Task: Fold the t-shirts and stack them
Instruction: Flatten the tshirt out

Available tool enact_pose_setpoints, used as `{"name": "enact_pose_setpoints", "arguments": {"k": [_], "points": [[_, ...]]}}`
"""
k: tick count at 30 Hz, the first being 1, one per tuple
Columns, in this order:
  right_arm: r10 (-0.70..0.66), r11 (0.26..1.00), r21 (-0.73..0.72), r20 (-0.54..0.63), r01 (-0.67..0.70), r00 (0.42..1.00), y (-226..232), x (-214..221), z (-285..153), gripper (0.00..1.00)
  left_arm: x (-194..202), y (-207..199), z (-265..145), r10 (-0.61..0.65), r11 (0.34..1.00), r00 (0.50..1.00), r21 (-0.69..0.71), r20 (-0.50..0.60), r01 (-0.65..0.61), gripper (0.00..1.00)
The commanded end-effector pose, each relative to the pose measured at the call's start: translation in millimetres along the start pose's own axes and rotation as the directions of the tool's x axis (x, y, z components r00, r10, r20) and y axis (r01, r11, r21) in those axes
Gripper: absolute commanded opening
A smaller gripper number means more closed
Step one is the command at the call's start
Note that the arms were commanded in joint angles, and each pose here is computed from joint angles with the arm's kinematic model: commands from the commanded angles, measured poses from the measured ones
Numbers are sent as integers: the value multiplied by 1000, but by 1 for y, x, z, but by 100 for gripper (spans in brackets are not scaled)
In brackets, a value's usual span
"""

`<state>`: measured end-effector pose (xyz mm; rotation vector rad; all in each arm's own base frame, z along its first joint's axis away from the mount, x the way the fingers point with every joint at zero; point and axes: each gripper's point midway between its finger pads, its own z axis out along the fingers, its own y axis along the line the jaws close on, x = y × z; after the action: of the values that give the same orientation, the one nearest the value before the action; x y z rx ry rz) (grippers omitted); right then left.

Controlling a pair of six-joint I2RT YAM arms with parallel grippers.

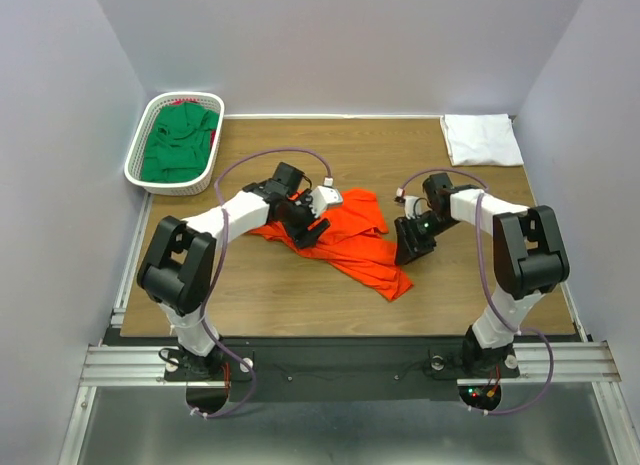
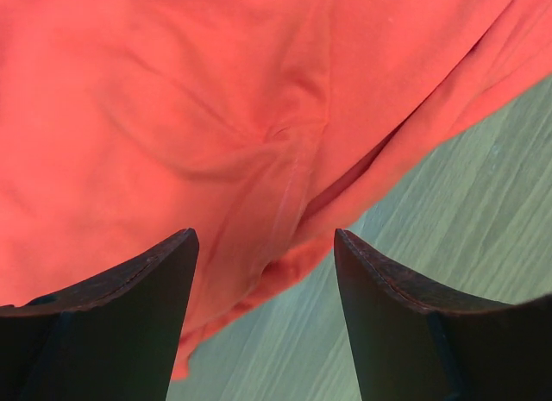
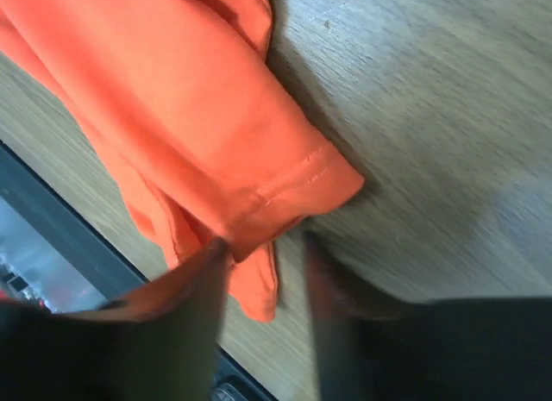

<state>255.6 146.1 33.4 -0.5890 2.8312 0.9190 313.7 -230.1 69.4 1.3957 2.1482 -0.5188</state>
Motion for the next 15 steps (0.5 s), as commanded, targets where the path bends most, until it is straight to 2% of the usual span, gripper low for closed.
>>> {"name": "enact_pose_setpoints", "arguments": {"k": [1, 2, 3, 4, 5, 7, 8, 12, 15], "points": [[-16, 1000, -12, 9, 16, 1000, 1, -7, 4, 36, 2, 4, 18, 49, 998, 999, -38, -23, -50, 71], [-21, 1000, -10, 14, 22, 1000, 1, -9, 4, 16, 0, 6, 21, 48, 998, 998, -48, -27, -49, 67], [-21, 1000, 3, 13, 21, 1000, -1, -10, 3, 3, -1, 8, 22, 34, 998, 999, -57, -27, -35, 61], [-21, 999, 39, 16, 20, 1000, -6, -10, 0, 1, -4, 12, 21, 21, 997, 1000, -68, -22, -22, 54], [-25, 998, 66, 26, 23, 999, -11, -13, -4, 1, -10, 15, 17, 4, 997, 1000, -73, -5, -4, 40], [-33, 991, 129, 57, 25, 998, -22, -18, -17, 1, -21, 26, 0, -25, 995, 999, -94, 43, 29, 26], [-38, 983, 181, 66, 26, 997, -33, -20, -25, 0, -31, 29, -10, -38, 996, 996, -80, 79, 44, 16], [-60, 944, 331, 112, 19, 992, -73, -29, -63, 1, -48, 48, -45, -117, 991, 979, -50, 167, 127, 0], [-112, 901, 430, 100, 59, 989, -94, -35, -84, 1, -45, 74, -60, -200, 975, 959, -56, 202, 215, 0]]}}
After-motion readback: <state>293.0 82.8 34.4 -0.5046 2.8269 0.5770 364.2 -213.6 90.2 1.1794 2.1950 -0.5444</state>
